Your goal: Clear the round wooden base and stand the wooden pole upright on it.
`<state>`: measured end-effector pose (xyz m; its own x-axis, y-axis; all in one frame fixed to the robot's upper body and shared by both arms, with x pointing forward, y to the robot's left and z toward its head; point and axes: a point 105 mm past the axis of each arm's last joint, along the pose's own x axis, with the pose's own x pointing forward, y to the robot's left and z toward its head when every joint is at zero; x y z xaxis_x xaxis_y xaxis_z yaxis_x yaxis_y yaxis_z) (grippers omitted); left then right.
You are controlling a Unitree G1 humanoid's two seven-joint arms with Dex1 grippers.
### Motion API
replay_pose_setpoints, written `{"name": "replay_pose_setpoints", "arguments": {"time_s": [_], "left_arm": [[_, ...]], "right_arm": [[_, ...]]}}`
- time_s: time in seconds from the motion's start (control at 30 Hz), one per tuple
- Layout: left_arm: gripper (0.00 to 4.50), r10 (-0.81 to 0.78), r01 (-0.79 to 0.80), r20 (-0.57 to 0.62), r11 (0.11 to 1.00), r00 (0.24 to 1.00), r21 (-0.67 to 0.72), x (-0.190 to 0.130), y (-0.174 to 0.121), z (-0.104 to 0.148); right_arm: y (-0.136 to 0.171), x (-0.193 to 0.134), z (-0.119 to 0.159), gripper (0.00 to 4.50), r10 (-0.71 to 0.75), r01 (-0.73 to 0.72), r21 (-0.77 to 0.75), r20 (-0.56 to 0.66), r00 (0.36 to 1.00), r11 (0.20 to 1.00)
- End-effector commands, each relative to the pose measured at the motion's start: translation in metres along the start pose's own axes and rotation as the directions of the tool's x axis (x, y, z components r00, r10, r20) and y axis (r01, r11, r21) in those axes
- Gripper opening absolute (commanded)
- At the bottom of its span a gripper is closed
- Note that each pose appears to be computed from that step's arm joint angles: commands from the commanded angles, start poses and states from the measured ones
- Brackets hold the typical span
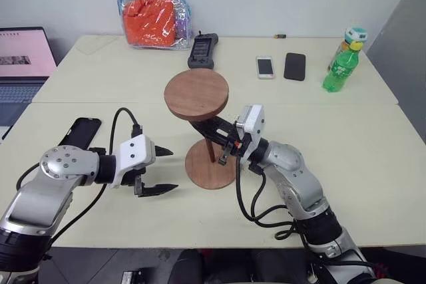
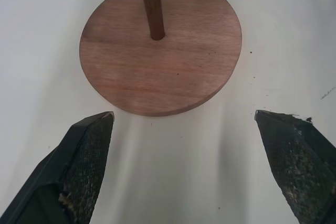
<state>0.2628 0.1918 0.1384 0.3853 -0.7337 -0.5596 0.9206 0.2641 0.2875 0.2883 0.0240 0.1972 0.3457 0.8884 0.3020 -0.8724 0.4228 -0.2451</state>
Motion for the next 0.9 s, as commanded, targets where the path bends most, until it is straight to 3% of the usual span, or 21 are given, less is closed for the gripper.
{"name": "replay_pose_setpoints", "arguments": {"time_s": [0.03, 0.53, 0.9], "left_arm": [[4.5, -0.003, 0.002, 0.032, 0.999, 0.999, 0.038, 0.0, -0.001, 0.011], [4.5, 0.007, -0.008, 0.049, 0.999, 0.999, 0.032, 0.001, 0.001, 0.011], [4.5, 0.019, -0.02, 0.057, 0.999, 0.998, 0.029, 0.001, 0.002, 0.013]], "right_arm": [[-0.003, -0.016, -0.043, 0.24, -0.034, 0.043, 0.041, -0.187, 0.982, 0.998], [-0.016, -0.034, -0.063, 0.24, -0.12, 0.168, 0.154, -0.283, 0.952, 0.974], [-0.006, -0.035, -0.051, 0.24, -0.068, 0.105, 0.149, -0.234, 0.97, 0.983]]}}
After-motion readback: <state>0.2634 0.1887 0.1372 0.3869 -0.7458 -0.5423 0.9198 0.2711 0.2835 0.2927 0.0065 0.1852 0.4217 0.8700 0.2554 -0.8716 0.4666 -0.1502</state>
